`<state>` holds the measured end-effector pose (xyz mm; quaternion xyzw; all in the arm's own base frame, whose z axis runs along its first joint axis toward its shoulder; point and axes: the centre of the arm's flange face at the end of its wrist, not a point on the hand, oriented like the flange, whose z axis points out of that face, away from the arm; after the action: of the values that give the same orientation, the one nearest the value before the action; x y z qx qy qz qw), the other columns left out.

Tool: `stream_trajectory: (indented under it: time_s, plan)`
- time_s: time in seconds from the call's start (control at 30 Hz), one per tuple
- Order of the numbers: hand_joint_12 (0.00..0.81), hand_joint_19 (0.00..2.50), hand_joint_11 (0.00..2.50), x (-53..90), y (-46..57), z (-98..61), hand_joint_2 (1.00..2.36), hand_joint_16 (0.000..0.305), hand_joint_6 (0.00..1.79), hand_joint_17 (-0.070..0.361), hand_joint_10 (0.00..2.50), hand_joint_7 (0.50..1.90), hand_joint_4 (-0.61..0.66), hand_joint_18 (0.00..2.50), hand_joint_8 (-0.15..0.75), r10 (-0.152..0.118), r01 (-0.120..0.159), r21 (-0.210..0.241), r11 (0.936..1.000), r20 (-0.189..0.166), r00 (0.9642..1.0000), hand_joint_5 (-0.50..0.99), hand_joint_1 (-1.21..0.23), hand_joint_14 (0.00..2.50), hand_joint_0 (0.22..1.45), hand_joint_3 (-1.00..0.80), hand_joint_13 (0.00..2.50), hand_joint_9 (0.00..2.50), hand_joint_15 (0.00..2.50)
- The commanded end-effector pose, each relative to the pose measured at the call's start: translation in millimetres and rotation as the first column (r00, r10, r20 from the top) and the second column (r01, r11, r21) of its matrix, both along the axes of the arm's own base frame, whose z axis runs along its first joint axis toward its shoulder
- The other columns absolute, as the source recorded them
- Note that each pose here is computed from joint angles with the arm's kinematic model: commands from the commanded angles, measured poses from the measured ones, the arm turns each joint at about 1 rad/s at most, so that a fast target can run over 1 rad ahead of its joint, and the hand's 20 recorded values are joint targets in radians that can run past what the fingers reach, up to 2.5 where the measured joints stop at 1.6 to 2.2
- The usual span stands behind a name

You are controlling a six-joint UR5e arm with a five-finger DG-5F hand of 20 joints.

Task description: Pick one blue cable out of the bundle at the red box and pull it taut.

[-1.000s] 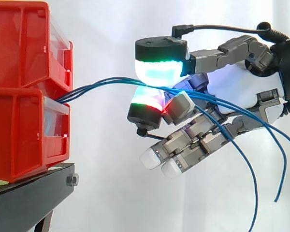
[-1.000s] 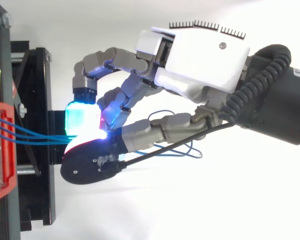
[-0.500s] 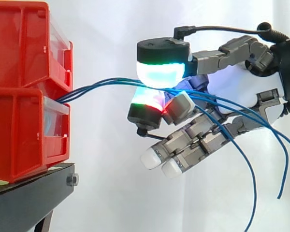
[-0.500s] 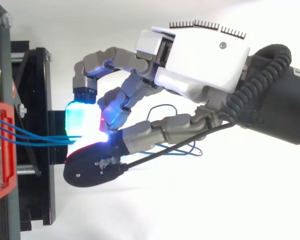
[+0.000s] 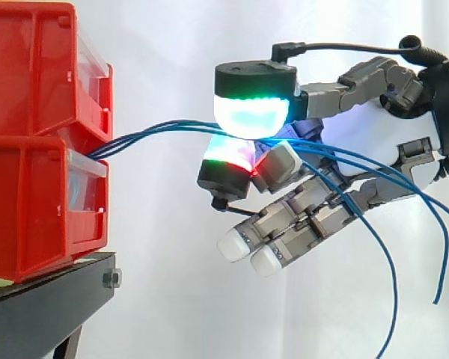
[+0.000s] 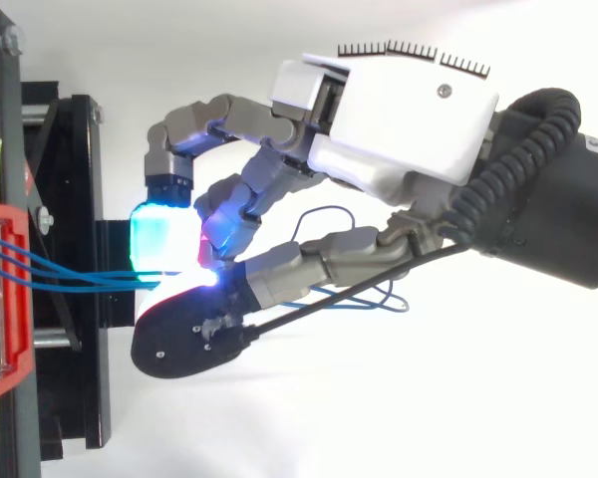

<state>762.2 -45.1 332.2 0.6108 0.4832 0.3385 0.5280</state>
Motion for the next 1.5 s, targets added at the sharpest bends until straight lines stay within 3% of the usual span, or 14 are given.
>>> stream_trajectory:
  time_s: [0.0,0.63,0.9,1.13,1.33,1.47]
  plan:
    - [0.421,0.18,1.20,0.1,-0.4,-0.1,1.00,0.060,0.91,0.136,0.02,1.48,0.22,0.66,0.305,-0.001,0.001,0.000,1.0000,0.000,1.0000,-0.19,-0.88,0.01,0.76,-0.48,0.71,1.02,0.29]
    - [0.426,0.17,1.17,0.1,0.7,-0.1,1.00,0.061,0.91,0.137,0.02,1.27,0.25,0.65,0.308,0.001,-0.001,0.000,1.0000,0.000,1.0000,-0.24,-0.90,0.01,0.76,-0.50,0.67,0.87,0.27]
    - [0.429,0.20,1.17,0.1,0.7,-0.1,1.00,0.061,0.91,0.136,0.02,1.26,0.26,0.63,0.315,0.001,-0.001,-0.001,1.0000,-0.001,1.0000,-0.24,-0.90,0.01,0.67,-0.50,0.66,0.88,0.27]
    - [0.437,0.25,1.19,0.1,0.7,-0.1,1.00,0.062,0.90,0.140,0.02,1.30,0.29,0.61,0.328,0.001,-0.001,0.000,1.0000,0.000,1.0000,-0.21,-0.78,0.01,0.58,-0.50,0.66,0.94,0.29]
    - [0.441,0.26,1.18,0.0,-0.6,-0.1,1.00,0.062,0.89,0.140,0.02,1.33,0.31,0.61,0.329,-0.002,0.002,0.000,1.0000,0.000,1.0000,-0.20,-0.75,0.01,0.59,-0.50,0.67,0.97,0.29]
    - [0.438,0.26,1.20,0.3,0.6,0.0,1.01,0.062,0.89,0.139,0.02,1.39,0.30,0.61,0.328,-0.001,0.001,0.000,1.0000,0.001,1.0000,-0.19,-0.77,0.01,0.63,-0.37,0.68,0.98,0.30]
